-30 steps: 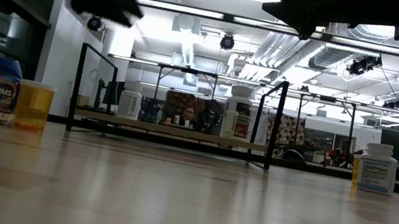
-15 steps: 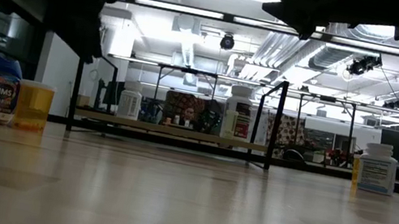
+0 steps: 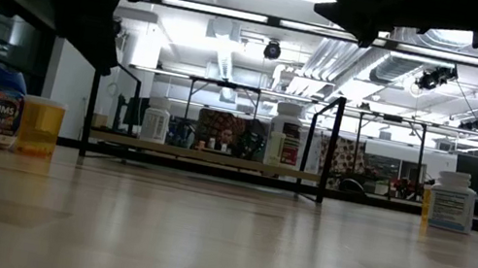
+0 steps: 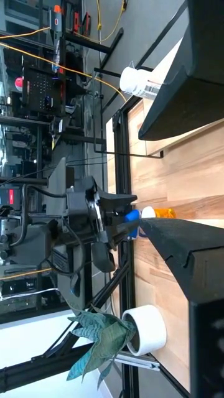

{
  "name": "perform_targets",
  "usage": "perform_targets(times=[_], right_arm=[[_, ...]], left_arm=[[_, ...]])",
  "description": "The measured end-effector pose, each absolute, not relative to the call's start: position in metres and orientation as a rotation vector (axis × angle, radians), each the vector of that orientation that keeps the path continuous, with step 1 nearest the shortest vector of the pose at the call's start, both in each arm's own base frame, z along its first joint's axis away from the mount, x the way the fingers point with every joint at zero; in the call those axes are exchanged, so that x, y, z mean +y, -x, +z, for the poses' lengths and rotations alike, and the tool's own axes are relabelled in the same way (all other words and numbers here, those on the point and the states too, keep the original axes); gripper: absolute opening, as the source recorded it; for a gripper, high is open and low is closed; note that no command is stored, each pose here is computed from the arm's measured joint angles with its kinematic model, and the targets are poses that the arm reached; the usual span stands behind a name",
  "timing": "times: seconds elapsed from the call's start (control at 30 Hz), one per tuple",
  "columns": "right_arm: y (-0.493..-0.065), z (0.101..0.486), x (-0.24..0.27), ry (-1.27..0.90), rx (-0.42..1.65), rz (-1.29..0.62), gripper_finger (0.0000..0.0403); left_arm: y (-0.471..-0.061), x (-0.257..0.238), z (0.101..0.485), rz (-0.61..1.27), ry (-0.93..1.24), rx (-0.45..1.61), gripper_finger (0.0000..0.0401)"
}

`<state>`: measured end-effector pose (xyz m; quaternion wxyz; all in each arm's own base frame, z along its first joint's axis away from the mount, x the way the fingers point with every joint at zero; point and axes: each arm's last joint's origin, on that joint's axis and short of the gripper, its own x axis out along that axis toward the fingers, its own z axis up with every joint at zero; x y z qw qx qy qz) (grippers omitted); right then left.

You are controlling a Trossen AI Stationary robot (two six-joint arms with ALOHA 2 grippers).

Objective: Pick and place medicine bottles onto shelf by color
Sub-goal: Put the left orange pill bottle on the shelf

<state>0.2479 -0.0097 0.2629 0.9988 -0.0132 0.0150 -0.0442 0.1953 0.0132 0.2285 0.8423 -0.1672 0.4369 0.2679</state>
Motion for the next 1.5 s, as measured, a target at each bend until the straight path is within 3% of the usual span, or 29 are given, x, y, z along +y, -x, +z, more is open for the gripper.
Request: perform_targets(times=[0.2,0.5,1.1,1.5], right_arm=[[-0.2479,0.2629,-0.0097,0.027,0.03,-0.088,0.0206],[-0.2479,0.2627,-0.0097,0.027,0.034,-0.088,0.0206],[-0.248,0.2623,-0.0097,0.027,0.038,-0.089,0.0206],[-0.248,0.2623,-0.0097,0.024,0.038,-0.089,0.0206]], left_arm=[[-0.1951,0.0141,0.2288,0.581,0.305,0.92,0.0244],[-0.1949,0.0154,0.2293,0.602,0.243,0.916,0.0288],[-0.1972,0.013,0.2286,0.544,0.333,0.92,0.0289],[-0.1907,0.0206,0.2258,0.691,0.433,0.93,0.0289]])
